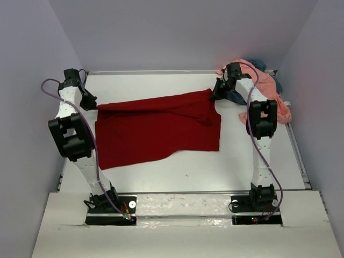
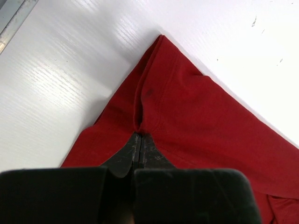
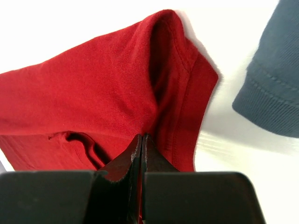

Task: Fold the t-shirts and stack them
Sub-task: Fold the flattened tshirt in 1/3 of the way

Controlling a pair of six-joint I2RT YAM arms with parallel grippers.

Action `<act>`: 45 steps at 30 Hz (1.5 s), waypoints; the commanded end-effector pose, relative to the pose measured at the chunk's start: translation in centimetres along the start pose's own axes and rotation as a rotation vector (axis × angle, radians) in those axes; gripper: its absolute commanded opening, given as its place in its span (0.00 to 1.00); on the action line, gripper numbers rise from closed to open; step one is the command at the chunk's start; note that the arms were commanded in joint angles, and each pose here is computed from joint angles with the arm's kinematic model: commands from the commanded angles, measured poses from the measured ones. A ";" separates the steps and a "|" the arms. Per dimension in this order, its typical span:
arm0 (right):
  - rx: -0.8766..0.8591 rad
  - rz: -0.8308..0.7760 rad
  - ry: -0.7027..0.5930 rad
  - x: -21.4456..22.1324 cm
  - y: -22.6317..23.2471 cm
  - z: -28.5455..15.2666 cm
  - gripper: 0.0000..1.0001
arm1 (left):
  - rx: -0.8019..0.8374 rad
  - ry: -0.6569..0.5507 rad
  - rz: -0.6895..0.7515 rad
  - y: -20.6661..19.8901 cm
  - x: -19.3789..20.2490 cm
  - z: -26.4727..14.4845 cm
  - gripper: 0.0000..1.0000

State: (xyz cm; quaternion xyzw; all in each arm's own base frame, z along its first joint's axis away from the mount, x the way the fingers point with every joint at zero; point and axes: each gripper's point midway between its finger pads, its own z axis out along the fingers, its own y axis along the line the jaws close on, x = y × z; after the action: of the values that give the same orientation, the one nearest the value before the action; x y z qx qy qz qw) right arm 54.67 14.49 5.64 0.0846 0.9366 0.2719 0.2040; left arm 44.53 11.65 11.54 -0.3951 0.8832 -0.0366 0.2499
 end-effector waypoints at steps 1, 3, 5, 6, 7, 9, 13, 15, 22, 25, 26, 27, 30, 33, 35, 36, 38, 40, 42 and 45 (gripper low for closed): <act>0.022 -0.028 -0.070 -2.6 -0.5 -1.2 0.00 | 0.021 -0.054 0.020 -0.8 -1.7 -2.0 0.00; 0.028 -0.022 -0.077 -3.0 -0.9 -1.5 0.00 | 0.021 -0.054 0.020 -0.9 -1.7 -1.9 0.00; 0.027 -0.024 -0.078 -3.1 -0.9 -1.5 0.00 | 0.019 -0.050 0.017 -0.8 -1.7 -1.8 0.00; 0.027 -0.022 -0.079 -3.1 -0.9 -1.5 0.00 | 0.020 -0.050 0.020 -0.9 -1.7 -1.8 0.00; 0.030 -0.021 -0.077 -3.1 -1.0 -1.4 0.00 | 0.019 -0.051 0.020 -0.8 -1.7 -1.8 0.00; 0.031 -0.021 -0.074 -3.0 -1.0 -1.3 0.00 | 0.020 -0.053 0.019 -0.9 -1.7 -1.8 0.00; 0.043 -0.019 -0.070 -2.8 -1.4 -1.1 0.00 | 0.017 -0.051 0.021 -0.8 -1.7 -1.7 0.00; 0.044 -0.019 -0.067 -2.7 -1.5 -0.9 0.00 | 0.014 -0.049 0.021 -0.7 -1.5 -1.7 0.00; 0.047 -0.008 -0.050 -2.3 -1.9 -0.3 0.00 | 0.013 -0.039 0.021 -0.6 -1.1 -1.5 0.00; 0.057 -0.010 -0.051 -2.2 -2.2 -0.3 0.00 | 0.008 -0.035 0.020 -0.3 -0.9 -1.4 0.00; 0.062 -0.012 -0.055 -2.3 -2.3 -0.3 0.00 | 0.002 -0.031 0.021 -0.2 -0.7 -1.2 0.00; 0.063 -0.009 -0.052 -2.3 -2.3 -0.2 0.00 | 0.003 -0.030 0.023 -0.2 -0.7 -1.2 0.00; 0.060 -0.009 -0.051 -2.3 -2.3 -0.1 0.00 | 0.001 -0.026 0.023 -0.1 -0.6 -1.1 0.00; 0.057 -0.007 -0.051 -2.3 -2.2 -0.1 0.00 | 0.004 -0.028 0.021 -0.2 -0.7 -1.1 0.00; 0.063 -0.006 -0.052 -2.3 -2.3 -0.2 0.00 | 0.000 -0.030 0.029 -0.2 -0.8 -1.0 0.00; 0.065 -0.006 -0.050 -2.2 -2.4 -0.1 0.00 | -0.012 -0.036 0.026 0.1 -1.2 -0.9 0.00; 0.068 0.000 -0.053 -2.4 -2.8 -0.3 0.00 | -0.024 -0.040 0.031 0.2 -1.7 -0.9 0.00; 0.070 0.000 -0.051 -2.3 -2.9 -0.3 0.00 | -0.025 -0.042 0.033 0.2 -2.1 -0.9 0.00; 0.071 0.000 -0.050 -2.3 -2.9 -0.3 0.00 | -0.020 -0.048 0.032 0.0 -2.3 -1.0 0.00; 0.072 0.000 -0.050 -2.3 -3.0 -0.3 0.00 | -0.025 -0.046 0.032 0.2 -2.3 -0.8 0.00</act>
State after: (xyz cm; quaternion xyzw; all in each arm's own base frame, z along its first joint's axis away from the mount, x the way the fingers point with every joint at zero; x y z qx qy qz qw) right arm 55.41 13.23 4.60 0.0934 0.9402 0.2558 0.2044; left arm 45.14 11.82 11.78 -0.3870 0.8871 -0.0307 0.2497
